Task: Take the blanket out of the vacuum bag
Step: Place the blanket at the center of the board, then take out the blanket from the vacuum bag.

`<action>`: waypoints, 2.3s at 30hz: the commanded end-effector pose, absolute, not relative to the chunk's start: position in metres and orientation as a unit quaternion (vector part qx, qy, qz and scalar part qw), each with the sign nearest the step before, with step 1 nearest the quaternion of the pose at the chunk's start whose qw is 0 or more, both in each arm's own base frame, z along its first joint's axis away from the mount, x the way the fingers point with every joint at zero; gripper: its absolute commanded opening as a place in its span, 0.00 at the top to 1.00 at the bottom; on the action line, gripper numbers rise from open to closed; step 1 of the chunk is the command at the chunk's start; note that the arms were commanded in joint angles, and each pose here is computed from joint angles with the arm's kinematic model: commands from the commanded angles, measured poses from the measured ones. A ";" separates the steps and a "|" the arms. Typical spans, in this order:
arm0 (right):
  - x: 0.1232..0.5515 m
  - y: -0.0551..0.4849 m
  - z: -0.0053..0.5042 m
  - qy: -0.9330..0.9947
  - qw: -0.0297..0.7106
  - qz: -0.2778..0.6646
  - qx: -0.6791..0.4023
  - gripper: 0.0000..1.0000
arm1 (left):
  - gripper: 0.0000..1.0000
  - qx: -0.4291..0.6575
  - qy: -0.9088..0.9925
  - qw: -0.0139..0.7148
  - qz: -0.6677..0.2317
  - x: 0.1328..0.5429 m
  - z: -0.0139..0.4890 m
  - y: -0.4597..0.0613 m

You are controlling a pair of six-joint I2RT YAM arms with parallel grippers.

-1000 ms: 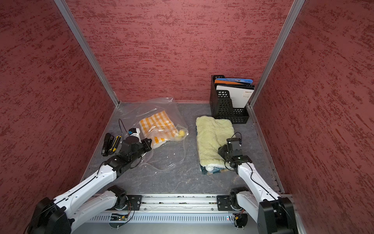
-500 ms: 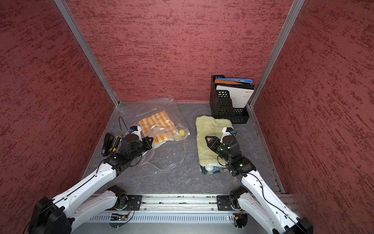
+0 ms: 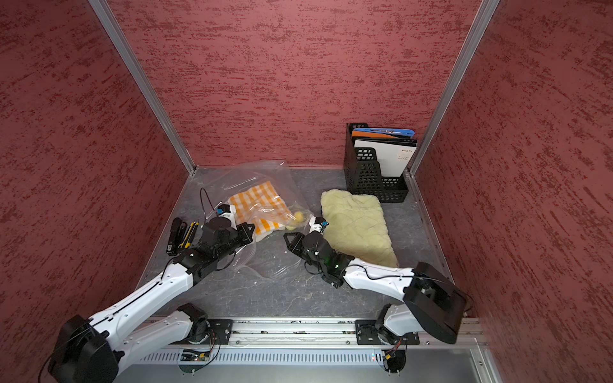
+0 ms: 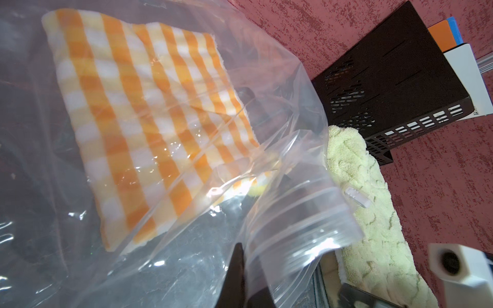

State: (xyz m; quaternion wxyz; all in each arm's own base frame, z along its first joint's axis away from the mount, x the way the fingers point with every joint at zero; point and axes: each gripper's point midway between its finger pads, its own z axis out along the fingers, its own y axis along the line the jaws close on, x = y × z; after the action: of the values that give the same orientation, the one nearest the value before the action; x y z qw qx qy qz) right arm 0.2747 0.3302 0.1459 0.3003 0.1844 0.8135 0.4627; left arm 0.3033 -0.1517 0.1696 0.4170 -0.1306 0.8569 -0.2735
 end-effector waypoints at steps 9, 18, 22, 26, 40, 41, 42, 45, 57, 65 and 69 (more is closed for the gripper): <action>0.310 0.392 0.128 0.793 0.279 0.496 0.219 0.39 | 1.00 -0.106 0.840 0.438 -0.302 0.317 0.194 -0.174; 0.323 0.410 0.097 0.795 0.246 0.493 0.252 0.31 | 1.00 -0.101 0.833 0.449 -0.308 0.312 0.205 -0.173; 0.334 0.417 0.091 0.794 0.243 0.493 0.260 0.28 | 1.00 -0.101 0.831 0.450 -0.312 0.309 0.206 -0.172; 0.347 0.416 0.082 0.791 0.249 0.485 0.279 0.23 | 1.00 -0.100 0.833 0.442 -0.318 0.307 0.203 -0.175; 0.378 0.419 0.052 0.796 0.264 0.454 0.300 0.23 | 1.00 -0.096 0.836 0.437 -0.316 0.304 0.198 -0.176; 0.380 0.418 0.048 0.799 0.265 0.447 0.303 0.24 | 1.00 -0.096 0.836 0.438 -0.317 0.303 0.198 -0.176; 0.382 0.417 0.044 0.802 0.266 0.441 0.304 0.24 | 1.00 -0.096 0.836 0.438 -0.317 0.303 0.197 -0.176; 0.385 0.417 0.033 0.807 0.265 0.426 0.312 0.26 | 1.00 -0.096 0.836 0.438 -0.317 0.304 0.197 -0.176; 0.392 0.411 0.032 0.801 0.295 0.425 0.302 0.62 | 1.00 -0.094 0.839 0.437 -0.312 0.302 0.192 -0.174; 0.397 0.412 0.046 0.807 0.329 0.421 0.251 0.83 | 1.00 -0.094 0.840 0.437 -0.307 0.300 0.191 -0.171; 0.393 0.420 0.062 0.806 0.325 0.441 0.222 0.89 | 1.00 -0.095 0.839 0.439 -0.306 0.300 0.193 -0.171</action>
State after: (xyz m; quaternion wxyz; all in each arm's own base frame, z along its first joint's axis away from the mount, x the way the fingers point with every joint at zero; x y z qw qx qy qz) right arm 0.3905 0.4217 0.0501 0.3122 0.2451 0.8087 0.4342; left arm 0.3007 -0.1726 0.1879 0.4275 -0.1015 0.8436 -0.3086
